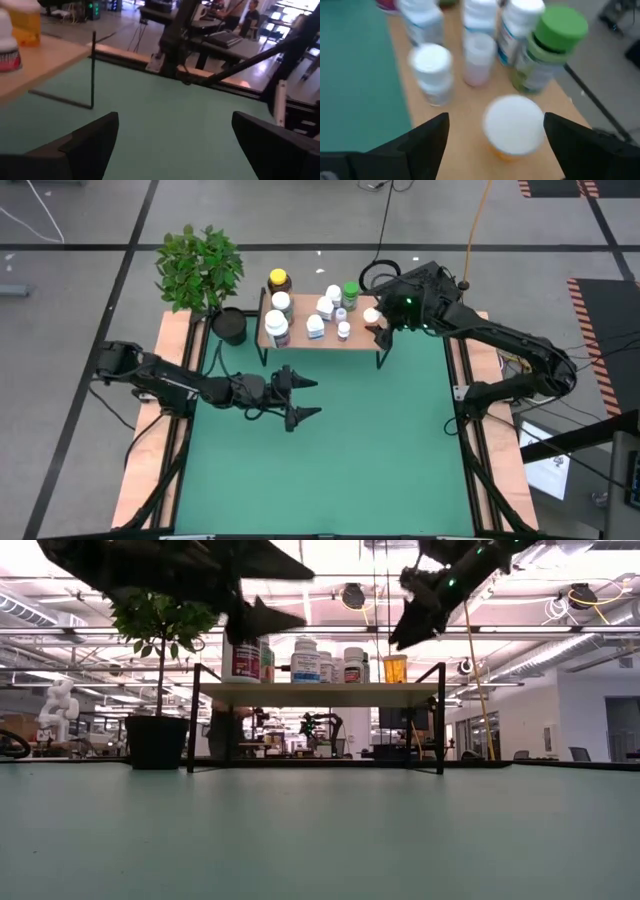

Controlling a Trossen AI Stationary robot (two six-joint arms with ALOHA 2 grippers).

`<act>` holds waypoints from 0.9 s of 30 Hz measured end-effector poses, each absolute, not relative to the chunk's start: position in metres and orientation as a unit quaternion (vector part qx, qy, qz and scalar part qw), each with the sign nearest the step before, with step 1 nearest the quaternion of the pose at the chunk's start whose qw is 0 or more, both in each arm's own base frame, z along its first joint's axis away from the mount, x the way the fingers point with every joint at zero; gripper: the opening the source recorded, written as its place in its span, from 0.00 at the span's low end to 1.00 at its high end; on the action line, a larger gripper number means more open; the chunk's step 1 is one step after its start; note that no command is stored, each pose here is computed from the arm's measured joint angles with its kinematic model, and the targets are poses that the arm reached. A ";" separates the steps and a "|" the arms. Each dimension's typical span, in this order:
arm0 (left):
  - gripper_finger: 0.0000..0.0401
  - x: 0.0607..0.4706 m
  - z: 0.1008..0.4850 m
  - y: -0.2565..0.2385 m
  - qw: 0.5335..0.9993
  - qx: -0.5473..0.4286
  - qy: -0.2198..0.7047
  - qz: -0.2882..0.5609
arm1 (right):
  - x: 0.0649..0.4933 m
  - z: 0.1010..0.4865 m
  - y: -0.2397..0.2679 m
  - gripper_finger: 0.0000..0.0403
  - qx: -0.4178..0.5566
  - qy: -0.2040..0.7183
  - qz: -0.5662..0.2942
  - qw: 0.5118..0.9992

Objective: Pick and place medicine bottles onto shelf by color
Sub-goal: Put the orange capsule bottle on the shelf, then return to Home Position

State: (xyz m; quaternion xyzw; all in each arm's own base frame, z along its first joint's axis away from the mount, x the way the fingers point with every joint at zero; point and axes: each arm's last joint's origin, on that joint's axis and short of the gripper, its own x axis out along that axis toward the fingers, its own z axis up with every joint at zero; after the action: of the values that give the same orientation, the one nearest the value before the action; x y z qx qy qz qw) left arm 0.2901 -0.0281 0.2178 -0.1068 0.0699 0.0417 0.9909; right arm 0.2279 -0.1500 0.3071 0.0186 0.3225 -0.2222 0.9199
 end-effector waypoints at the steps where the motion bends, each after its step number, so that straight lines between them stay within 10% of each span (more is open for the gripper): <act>1: 0.96 0.287 0.222 -0.029 0.992 -0.102 0.069 0.040 | 0.226 0.310 -0.146 0.79 0.011 0.312 -0.219 0.924; 12: 0.56 0.257 0.252 -0.045 0.997 -0.039 0.071 0.014 | 0.184 0.342 -0.074 0.78 -0.035 0.169 -0.151 0.973; 27: 0.12 0.208 0.286 -0.059 0.998 0.037 0.054 -0.015 | 0.169 0.292 -0.003 0.78 -0.028 0.084 0.016 0.996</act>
State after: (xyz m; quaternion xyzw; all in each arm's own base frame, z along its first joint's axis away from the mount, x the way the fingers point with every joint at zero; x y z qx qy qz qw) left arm 0.2085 -0.0593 0.2858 0.0373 0.0542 -0.0146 0.9977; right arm 0.1689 -0.0033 0.2923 -0.0282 0.0839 0.0161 0.9959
